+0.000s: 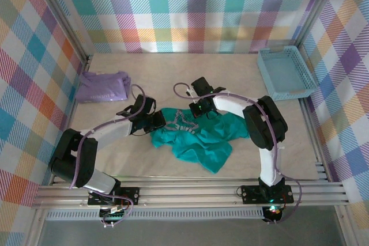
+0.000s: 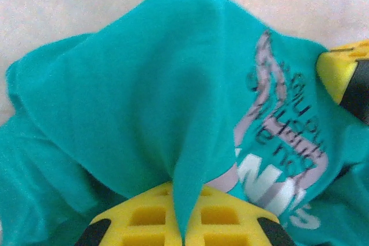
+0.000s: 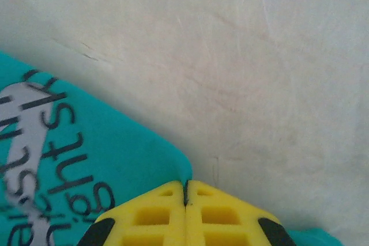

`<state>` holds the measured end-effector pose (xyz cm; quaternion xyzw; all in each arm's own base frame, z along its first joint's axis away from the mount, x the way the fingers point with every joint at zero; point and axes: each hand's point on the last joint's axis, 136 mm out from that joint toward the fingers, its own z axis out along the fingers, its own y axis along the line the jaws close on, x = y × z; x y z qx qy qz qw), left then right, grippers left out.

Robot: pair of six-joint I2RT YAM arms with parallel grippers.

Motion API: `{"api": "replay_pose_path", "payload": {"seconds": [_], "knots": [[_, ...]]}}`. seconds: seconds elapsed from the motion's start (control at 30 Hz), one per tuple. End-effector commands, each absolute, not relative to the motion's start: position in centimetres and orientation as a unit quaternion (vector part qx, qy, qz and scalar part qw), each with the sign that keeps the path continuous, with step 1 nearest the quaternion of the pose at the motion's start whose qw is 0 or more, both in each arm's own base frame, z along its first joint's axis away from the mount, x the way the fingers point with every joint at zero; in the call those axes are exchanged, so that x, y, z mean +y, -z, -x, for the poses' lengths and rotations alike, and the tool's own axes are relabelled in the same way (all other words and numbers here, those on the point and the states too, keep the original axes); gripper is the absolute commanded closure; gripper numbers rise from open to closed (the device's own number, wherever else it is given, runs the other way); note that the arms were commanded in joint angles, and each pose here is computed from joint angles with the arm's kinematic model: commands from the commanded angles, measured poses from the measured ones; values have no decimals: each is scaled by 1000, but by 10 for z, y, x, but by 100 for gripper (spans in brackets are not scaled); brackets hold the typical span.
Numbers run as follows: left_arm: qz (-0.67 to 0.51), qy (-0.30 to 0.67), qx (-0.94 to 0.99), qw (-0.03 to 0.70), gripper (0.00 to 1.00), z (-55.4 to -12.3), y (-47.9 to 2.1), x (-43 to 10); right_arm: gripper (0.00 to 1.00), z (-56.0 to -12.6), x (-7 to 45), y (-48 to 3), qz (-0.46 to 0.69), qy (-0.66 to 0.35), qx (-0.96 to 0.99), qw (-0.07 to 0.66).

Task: Fold the inside-out t-shirt

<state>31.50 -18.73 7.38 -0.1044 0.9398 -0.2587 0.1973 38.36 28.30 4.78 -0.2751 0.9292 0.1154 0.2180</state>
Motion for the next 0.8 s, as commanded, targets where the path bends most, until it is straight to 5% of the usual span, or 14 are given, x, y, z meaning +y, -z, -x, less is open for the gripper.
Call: {"api": "replay_pose_path", "payload": {"seconds": [0.0,0.13,0.27,0.4,0.57,0.77], "knots": [[64,307,889,335,100,-358,-172,-199,100,-406,287,-159,281,-159,881,346],[-17,351,812,466,100,-354,-282,-215,100,-397,257,-252,263,-176,828,464],[-126,345,786,498,98,-314,-316,-242,100,-363,219,-280,252,-153,804,517],[-233,341,794,445,89,-259,-270,-275,89,-327,181,-234,204,-128,842,482],[-313,330,835,310,53,-200,-178,-295,59,-278,146,-162,146,-118,894,408],[-232,287,870,328,34,-223,-172,-272,52,-254,184,-168,177,-247,864,402]]}}
